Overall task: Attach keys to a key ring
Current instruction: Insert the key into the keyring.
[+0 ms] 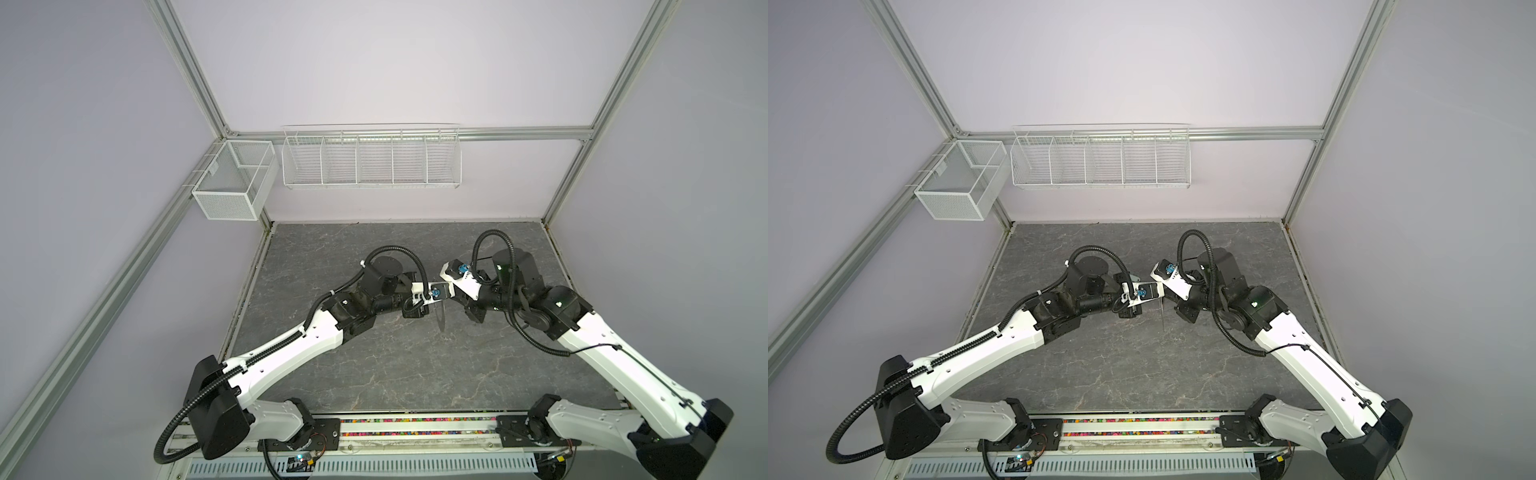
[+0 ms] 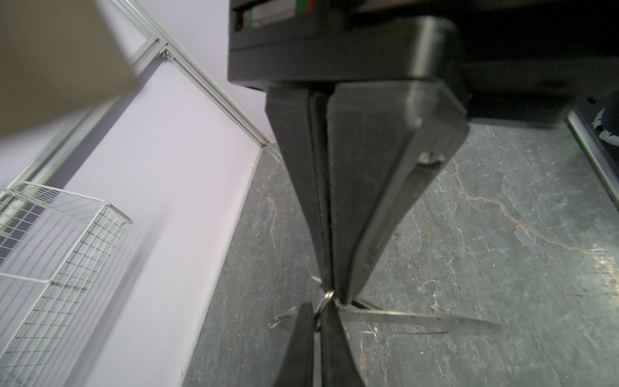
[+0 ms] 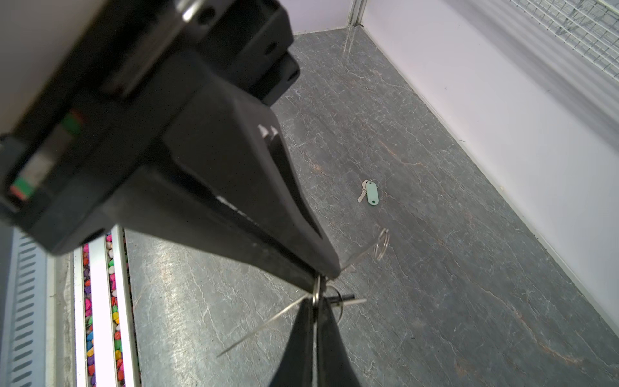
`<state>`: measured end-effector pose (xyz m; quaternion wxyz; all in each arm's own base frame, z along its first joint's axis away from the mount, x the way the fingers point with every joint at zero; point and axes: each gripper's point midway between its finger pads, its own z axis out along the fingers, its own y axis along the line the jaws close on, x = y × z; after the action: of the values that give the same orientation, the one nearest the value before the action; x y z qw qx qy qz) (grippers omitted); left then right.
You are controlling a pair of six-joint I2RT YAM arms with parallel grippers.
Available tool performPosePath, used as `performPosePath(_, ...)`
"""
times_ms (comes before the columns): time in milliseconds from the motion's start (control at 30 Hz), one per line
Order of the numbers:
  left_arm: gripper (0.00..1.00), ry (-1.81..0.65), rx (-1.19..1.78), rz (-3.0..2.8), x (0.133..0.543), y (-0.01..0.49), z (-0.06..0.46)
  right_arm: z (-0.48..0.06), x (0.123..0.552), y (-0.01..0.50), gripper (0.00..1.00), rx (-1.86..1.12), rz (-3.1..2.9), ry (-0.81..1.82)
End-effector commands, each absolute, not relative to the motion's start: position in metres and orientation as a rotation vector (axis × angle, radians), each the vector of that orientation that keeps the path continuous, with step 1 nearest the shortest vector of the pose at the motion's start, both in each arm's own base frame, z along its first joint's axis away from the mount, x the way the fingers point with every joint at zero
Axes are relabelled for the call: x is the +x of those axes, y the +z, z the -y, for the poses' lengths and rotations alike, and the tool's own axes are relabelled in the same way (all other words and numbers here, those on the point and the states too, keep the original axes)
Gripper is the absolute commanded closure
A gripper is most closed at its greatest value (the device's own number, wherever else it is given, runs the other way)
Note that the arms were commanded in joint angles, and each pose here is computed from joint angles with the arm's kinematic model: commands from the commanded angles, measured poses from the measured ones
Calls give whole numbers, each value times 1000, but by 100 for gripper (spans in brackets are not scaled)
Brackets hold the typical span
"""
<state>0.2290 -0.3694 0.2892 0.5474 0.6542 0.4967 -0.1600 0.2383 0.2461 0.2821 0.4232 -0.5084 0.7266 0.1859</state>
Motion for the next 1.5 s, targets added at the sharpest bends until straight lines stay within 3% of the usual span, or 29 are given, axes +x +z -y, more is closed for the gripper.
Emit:
performPosePath(0, 100, -406, 1600, -1157, 222, 285, 376, -255, 234, 301, 93, -1289, -1695, 475)
performPosePath(400, 100, -722, 1384, -1153, 220, 322, 379, -213, 260, 317, 54, -1028, -1626, 222)
performPosePath(600, 100, -865, 1259, -1135, 227, 341, 373, -195, 260, 309, 52, -914, -1680, 218)
performPosePath(900, 100, -968, 1174, -1099, 230, 355, 371, -214, 251, 310, 50, -933, -1634, 378)
performPosePath(1467, 100, -1003, 1144, -1101, 232, 357, 374, -238, 265, 326, 62, -922, -1557, 464)
